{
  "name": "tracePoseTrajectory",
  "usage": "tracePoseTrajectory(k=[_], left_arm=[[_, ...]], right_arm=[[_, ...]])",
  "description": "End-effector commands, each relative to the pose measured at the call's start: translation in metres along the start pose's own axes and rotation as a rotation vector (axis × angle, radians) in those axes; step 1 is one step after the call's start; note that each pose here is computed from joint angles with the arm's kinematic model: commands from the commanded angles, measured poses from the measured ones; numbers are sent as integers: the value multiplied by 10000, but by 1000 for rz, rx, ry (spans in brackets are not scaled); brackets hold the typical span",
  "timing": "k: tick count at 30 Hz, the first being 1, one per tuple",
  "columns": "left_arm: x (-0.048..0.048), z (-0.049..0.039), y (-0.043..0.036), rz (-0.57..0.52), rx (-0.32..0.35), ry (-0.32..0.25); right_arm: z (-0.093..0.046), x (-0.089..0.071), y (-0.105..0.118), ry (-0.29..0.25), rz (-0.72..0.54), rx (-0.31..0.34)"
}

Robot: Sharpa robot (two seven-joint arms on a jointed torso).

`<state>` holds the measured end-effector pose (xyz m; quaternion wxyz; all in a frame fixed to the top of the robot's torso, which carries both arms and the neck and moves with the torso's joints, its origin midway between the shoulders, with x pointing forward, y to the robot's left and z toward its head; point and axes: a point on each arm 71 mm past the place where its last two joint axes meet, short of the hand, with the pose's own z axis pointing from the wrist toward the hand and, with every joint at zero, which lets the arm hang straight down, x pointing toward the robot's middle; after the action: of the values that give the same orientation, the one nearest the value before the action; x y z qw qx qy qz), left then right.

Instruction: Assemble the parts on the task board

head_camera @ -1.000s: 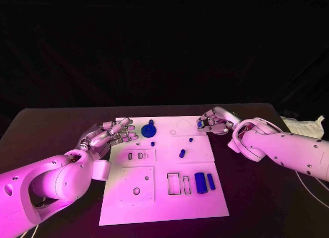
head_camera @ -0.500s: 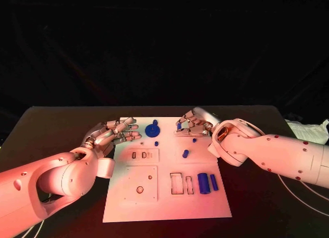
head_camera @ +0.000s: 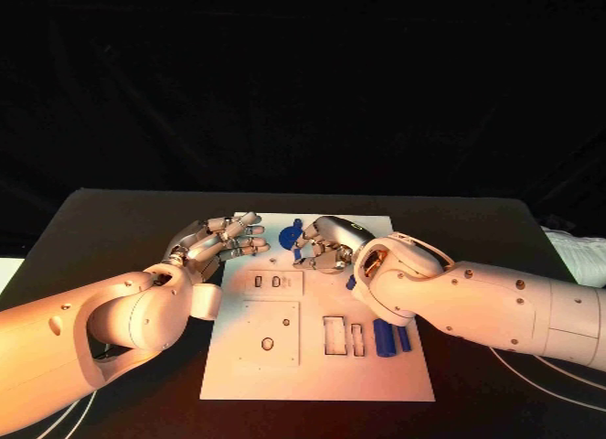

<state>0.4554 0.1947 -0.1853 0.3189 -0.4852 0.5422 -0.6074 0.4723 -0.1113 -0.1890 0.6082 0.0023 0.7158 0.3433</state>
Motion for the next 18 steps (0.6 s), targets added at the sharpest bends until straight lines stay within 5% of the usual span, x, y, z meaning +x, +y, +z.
tracePoseTrajectory(k=[1,18], left_arm=[[27,2,-5,-11,9,15],[29,8,-2,-12,7,17]], right_arm=[[18,108,17,37,-96,11],[43,351,112,85,-138,-22]])
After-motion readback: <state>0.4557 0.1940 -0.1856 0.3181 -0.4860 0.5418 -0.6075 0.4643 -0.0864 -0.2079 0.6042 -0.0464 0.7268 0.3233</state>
